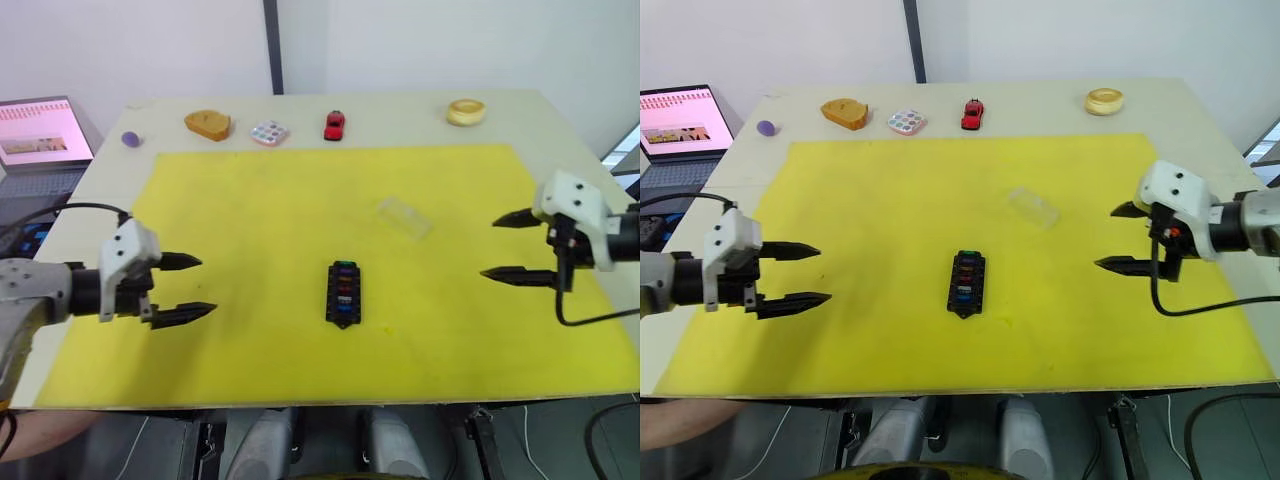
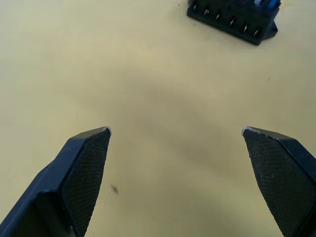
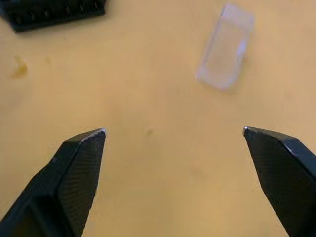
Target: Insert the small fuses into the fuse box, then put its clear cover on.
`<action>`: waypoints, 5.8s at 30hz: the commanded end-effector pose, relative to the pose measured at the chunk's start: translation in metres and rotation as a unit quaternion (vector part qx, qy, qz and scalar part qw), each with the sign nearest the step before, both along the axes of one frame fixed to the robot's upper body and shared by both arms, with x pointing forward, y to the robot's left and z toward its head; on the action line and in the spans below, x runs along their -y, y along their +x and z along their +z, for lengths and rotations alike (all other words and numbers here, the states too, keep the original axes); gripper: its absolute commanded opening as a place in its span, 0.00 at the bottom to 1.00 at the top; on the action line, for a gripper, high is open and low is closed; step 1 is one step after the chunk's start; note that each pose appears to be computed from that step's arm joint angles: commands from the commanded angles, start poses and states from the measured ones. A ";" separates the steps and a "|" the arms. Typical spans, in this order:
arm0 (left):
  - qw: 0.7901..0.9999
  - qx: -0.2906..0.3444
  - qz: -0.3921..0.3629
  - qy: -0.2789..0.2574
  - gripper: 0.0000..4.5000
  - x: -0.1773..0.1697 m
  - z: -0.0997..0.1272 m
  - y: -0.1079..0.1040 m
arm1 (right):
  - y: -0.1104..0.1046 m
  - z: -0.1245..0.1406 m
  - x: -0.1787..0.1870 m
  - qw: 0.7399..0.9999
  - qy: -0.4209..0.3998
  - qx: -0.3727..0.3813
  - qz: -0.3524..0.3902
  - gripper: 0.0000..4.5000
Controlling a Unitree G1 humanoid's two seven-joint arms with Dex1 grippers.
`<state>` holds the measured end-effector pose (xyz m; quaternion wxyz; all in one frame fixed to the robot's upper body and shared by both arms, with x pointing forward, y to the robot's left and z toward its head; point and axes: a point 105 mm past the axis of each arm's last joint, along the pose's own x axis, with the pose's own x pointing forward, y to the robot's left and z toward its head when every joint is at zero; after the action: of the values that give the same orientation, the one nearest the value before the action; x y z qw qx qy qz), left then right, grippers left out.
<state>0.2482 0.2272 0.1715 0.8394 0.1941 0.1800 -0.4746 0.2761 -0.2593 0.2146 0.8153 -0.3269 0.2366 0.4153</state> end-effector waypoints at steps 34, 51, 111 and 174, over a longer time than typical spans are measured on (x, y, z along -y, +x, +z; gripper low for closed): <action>0.981 0.084 -0.134 -0.108 1.00 0.116 0.013 0.035 | 0.140 -0.029 -0.086 0.981 0.084 -0.070 -0.158 0.99; 0.984 0.081 -0.124 -0.096 1.00 0.119 -0.003 0.031 | 0.148 -0.040 -0.105 0.989 0.044 -0.086 -0.113 0.39; 0.956 -0.016 0.245 -0.161 1.00 0.236 -0.117 -0.019 | 0.059 0.043 -0.118 0.997 0.050 -0.014 -0.060 0.37; 0.980 0.012 -0.153 -0.127 0.56 0.162 -0.090 0.013 | 0.034 0.032 -0.143 0.992 0.127 -0.017 -0.001 0.37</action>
<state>0.2617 0.0641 0.0846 0.8161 0.1089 0.0648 -0.5639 0.3366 -0.1336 0.2367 0.8742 -0.2223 0.2185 0.3724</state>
